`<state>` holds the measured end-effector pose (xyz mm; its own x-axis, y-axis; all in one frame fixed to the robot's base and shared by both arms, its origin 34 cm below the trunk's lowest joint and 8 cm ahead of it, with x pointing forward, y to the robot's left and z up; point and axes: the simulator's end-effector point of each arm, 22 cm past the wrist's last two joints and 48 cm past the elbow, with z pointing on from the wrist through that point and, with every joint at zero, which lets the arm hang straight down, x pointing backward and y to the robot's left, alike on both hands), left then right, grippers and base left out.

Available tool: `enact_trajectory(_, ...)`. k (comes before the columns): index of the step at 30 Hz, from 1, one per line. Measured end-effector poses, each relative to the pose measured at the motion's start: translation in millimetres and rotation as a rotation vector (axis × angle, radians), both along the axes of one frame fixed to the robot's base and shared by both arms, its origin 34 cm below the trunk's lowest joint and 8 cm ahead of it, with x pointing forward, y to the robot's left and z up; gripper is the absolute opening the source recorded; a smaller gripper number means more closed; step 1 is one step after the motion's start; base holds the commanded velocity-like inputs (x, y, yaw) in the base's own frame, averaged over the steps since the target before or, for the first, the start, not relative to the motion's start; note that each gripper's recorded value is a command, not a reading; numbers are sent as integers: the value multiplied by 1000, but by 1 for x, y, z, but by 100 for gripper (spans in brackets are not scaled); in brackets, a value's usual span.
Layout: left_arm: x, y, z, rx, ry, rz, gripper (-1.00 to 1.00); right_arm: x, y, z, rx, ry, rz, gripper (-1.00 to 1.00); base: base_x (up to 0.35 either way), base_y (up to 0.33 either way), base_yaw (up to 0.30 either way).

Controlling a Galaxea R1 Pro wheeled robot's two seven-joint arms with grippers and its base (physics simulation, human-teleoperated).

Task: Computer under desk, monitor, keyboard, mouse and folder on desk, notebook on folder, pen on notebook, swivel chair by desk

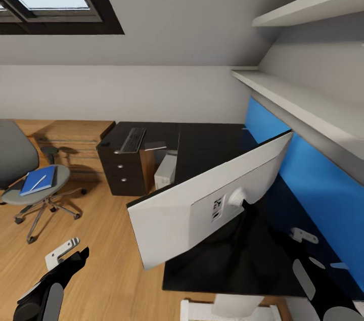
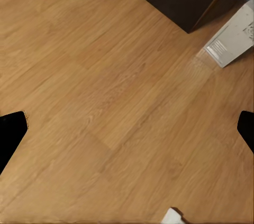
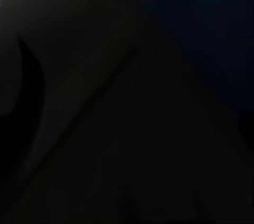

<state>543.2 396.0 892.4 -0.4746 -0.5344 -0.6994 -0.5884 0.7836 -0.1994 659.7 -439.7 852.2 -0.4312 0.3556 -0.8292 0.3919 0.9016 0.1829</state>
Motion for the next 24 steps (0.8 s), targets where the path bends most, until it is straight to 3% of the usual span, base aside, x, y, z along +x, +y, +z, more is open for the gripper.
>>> enact_trajectory(15,3,-6,1,3,0,-16,100,-1,-1,0,-3,2,-5,100,-87,0,0)
enact_trajectory(24,4,-7,0,2,1,-19,100,4,4,6,-29,-21,14,100,-299,0,0)
